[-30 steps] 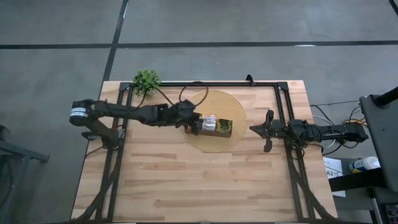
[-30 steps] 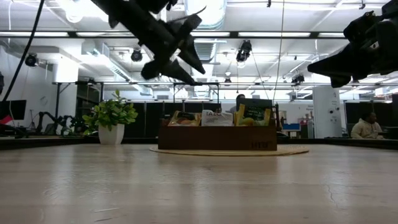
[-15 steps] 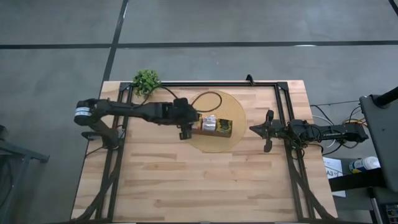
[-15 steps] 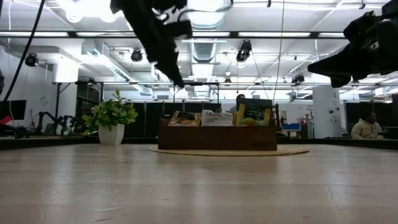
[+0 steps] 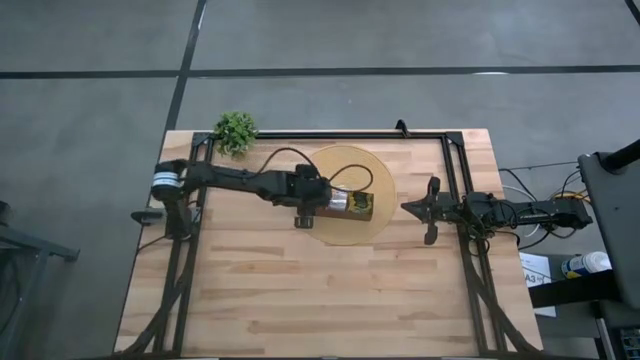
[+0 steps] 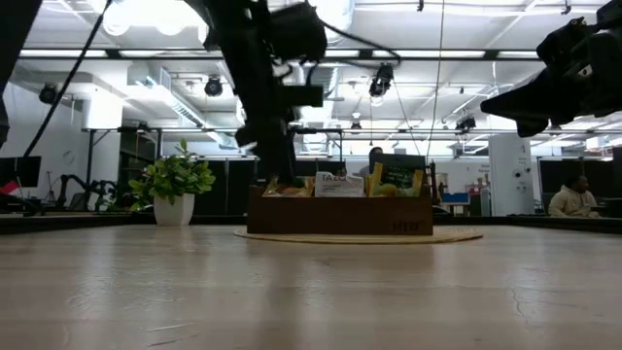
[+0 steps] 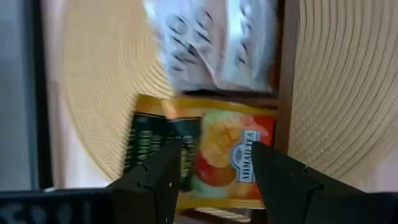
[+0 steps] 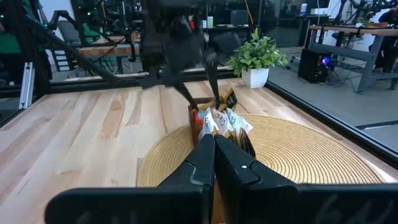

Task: Pick & Place Tea
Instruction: Put the orange tea bag into the left section of the wooden organizer, then return to Home Position

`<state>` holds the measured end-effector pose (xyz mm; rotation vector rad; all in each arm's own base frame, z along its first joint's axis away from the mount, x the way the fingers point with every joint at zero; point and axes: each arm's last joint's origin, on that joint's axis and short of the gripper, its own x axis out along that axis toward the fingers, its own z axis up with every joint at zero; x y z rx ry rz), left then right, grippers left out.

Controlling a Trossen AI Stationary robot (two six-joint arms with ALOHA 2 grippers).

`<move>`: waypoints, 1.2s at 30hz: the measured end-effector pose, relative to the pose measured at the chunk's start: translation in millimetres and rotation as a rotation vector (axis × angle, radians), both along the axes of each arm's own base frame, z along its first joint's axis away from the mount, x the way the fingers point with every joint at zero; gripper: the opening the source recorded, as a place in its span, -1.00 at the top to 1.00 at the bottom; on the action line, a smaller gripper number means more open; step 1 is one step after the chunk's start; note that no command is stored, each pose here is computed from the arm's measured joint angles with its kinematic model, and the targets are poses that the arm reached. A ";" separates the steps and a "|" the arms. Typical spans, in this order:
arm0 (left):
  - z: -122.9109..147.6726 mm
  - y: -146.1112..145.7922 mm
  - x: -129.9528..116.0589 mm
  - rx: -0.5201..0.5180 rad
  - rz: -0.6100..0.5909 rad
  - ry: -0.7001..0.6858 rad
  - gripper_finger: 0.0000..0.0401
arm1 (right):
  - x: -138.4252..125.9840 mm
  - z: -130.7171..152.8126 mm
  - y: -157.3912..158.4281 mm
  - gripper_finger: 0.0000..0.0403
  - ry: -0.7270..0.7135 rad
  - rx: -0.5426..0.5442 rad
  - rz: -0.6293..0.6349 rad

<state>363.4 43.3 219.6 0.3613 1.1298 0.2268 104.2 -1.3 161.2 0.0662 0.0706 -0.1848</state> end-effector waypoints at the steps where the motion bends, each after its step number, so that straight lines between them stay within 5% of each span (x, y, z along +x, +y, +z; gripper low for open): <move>1: -5.1 0.2 1.9 0.002 -0.009 0.023 0.06 | 0.0 0.0 0.0 0.96 0.000 0.000 0.000; 10: -39.1 2.3 10.5 0.211 0.004 0.188 0.06 | 0.0 0.0 0.0 0.96 0.000 0.000 0.000; 16: -27.9 1.5 9.1 0.266 -0.006 0.220 0.06 | 0.0 0.0 0.0 0.96 0.000 0.000 0.000; 23: 14.4 -1.9 14.4 0.116 0.006 0.147 0.06 | 0.0 0.0 0.0 0.96 0.000 0.000 0.000; 30: 41.6 -10.5 22.5 -0.167 -0.106 0.062 0.06 | 0.0 0.0 0.0 0.96 0.000 0.000 0.000; 36: 57.6 -8.5 22.6 -0.272 -0.138 0.044 0.06 | 0.0 0.1 0.0 0.96 -0.001 0.000 0.000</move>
